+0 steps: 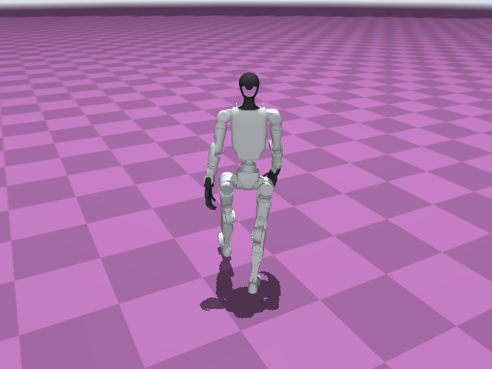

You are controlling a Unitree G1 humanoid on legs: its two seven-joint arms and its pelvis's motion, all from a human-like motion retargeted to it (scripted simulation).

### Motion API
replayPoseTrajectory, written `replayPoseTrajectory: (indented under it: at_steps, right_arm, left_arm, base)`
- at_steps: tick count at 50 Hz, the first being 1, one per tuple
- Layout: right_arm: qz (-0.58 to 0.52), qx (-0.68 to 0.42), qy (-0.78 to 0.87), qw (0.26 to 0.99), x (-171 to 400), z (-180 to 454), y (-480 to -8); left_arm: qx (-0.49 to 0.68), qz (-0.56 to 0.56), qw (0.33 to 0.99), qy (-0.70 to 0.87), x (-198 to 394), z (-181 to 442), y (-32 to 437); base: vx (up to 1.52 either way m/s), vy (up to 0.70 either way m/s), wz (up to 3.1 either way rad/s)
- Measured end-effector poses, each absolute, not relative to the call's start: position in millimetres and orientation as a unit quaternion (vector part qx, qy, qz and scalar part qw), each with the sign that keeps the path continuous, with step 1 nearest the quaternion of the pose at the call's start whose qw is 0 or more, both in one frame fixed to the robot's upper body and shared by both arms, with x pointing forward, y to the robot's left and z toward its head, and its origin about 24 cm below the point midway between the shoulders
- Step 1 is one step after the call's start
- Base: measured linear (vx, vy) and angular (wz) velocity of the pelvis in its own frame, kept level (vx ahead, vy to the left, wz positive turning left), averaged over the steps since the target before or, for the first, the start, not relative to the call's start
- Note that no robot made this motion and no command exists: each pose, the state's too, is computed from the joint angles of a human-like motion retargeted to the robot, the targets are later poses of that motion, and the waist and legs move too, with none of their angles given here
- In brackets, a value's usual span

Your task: Walk

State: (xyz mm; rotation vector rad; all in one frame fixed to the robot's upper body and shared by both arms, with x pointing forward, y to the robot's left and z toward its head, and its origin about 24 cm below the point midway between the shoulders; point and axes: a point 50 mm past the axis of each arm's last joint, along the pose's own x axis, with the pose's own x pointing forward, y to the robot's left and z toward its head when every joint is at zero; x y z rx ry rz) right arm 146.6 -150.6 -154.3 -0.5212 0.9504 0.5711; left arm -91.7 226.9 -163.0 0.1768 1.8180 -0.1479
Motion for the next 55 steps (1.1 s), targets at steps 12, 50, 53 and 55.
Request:
replayPoseTrajectory:
  at_steps: [12,50,53,55]
  right_arm:
    - [0.249,-0.248,0.561,0.75,72,-171,-197]
    - [0.231,-0.251,0.525,0.78,109,-164,-192]
    - [0.25,-0.264,0.49,0.792,126,-160,-179]
    - [0.259,-0.264,0.468,0.803,133,-158,-167]
  left_arm:
    - [0.135,-0.06,0.669,0.728,-18,-168,249]
    - [0.168,-0.07,0.747,0.64,37,-169,240]
    - [0.139,-0.065,0.723,0.674,2,-172,235]
    - [0.128,-0.064,0.704,0.695,-21,-171,235]
  base:
    - [0.64,0.16,-0.28]
    - [0.6,0.01,0.22]
    - [0.72,-0.29,-0.4]
    - [0.63,-0.35,-1.0]
